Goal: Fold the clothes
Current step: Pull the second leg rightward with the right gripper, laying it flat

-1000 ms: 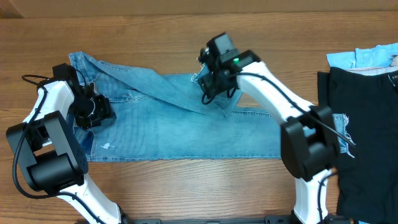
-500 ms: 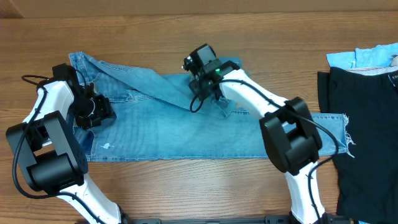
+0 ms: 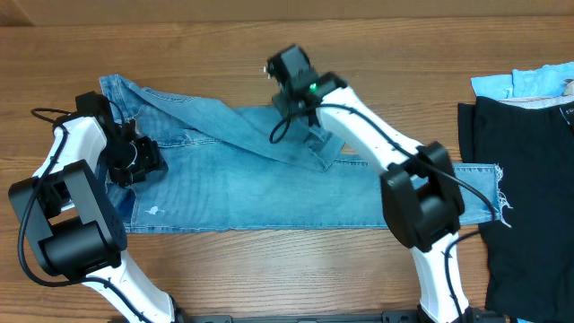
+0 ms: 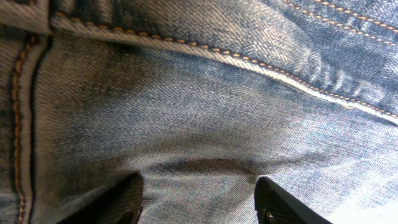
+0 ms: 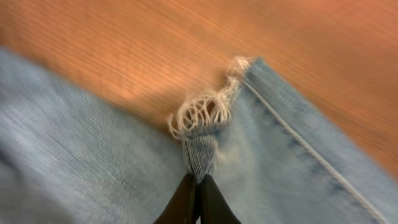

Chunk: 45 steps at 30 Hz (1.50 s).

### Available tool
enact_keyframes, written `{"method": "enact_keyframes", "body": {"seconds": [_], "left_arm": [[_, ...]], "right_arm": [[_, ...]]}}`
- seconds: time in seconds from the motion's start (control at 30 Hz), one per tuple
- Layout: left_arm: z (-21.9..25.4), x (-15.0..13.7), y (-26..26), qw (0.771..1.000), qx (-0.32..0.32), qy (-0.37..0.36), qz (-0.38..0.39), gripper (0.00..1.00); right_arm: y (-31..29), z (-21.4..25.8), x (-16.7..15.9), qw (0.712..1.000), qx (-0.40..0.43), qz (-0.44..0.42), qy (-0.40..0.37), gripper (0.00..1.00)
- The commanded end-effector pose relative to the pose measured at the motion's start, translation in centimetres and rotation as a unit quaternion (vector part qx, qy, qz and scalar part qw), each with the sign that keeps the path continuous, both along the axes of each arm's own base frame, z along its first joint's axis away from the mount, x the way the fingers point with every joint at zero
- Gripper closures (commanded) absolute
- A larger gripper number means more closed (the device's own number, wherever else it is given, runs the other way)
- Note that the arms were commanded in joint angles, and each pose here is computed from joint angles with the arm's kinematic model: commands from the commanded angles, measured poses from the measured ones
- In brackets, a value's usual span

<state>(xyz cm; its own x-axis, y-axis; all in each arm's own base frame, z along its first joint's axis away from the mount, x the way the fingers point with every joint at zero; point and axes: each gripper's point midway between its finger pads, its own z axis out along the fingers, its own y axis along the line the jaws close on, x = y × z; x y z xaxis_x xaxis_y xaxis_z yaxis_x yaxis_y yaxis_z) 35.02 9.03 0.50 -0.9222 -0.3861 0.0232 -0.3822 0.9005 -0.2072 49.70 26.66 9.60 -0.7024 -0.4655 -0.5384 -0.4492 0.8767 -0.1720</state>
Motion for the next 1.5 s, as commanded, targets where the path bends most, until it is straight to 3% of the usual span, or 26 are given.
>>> {"method": "enact_keyframes", "body": {"seconds": [0.0, 0.27, 0.47, 0.63, 0.8, 0.87, 0.97, 1.13, 1.3, 1.47], "left_arm": [[-1.8, -1.3, 1.3, 0.999, 0.019, 0.028, 0.004, 0.38], [-1.8, -1.3, 1.3, 0.999, 0.019, 0.028, 0.004, 0.38], [-1.8, -1.3, 1.3, 0.999, 0.019, 0.028, 0.004, 0.38], [-1.8, -1.3, 1.3, 0.999, 0.019, 0.027, 0.004, 0.38], [-1.9, -1.1, 1.4, 0.999, 0.021, 0.024, 0.004, 0.43], [-1.9, -1.0, 1.4, 1.0, 0.021, 0.022, 0.004, 0.43], [-1.9, -1.0, 1.4, 1.0, 0.021, 0.022, 0.004, 0.43], [-1.9, -1.0, 1.4, 1.0, 0.021, 0.021, 0.004, 0.42], [-1.8, -0.9, 1.4, 1.0, 0.02, 0.02, 0.008, 0.42], [-1.9, -0.9, 1.4, 1.0, 0.02, 0.019, 0.008, 0.42]], "right_arm": [[-4.9, 13.5, 2.4, 0.986, 0.043, -0.105, -0.12, 0.96], [-20.9, 18.1, 2.7, 0.951, 0.063, -0.274, -0.127, 0.96], [-30.5, 18.5, 1.5, 0.881, 0.123, -0.44, -0.124, 0.96], [-35.6, 17.9, 0.2, 0.838, 0.138, -0.516, -0.116, 0.96], [-36.4, 17.8, -1.0, 0.814, 0.154, -0.55, -0.105, 0.96], [-37.0, 18.3, -2.2, 0.788, 0.168, -0.583, -0.107, 0.96], [-37.7, 16.7, -4.2, 0.762, 0.181, -0.618, -0.062, 0.96], [-39.7, 15.3, -6.4, 0.743, 0.187, -0.642, -0.014, 0.96], [-41.0, 14.5, -6.2, 0.722, 0.221, -0.656, -0.001, 0.96], [-41.1, 9.5, -4.5, 0.708, 0.208, -0.673, 0.04, 0.96]]}}
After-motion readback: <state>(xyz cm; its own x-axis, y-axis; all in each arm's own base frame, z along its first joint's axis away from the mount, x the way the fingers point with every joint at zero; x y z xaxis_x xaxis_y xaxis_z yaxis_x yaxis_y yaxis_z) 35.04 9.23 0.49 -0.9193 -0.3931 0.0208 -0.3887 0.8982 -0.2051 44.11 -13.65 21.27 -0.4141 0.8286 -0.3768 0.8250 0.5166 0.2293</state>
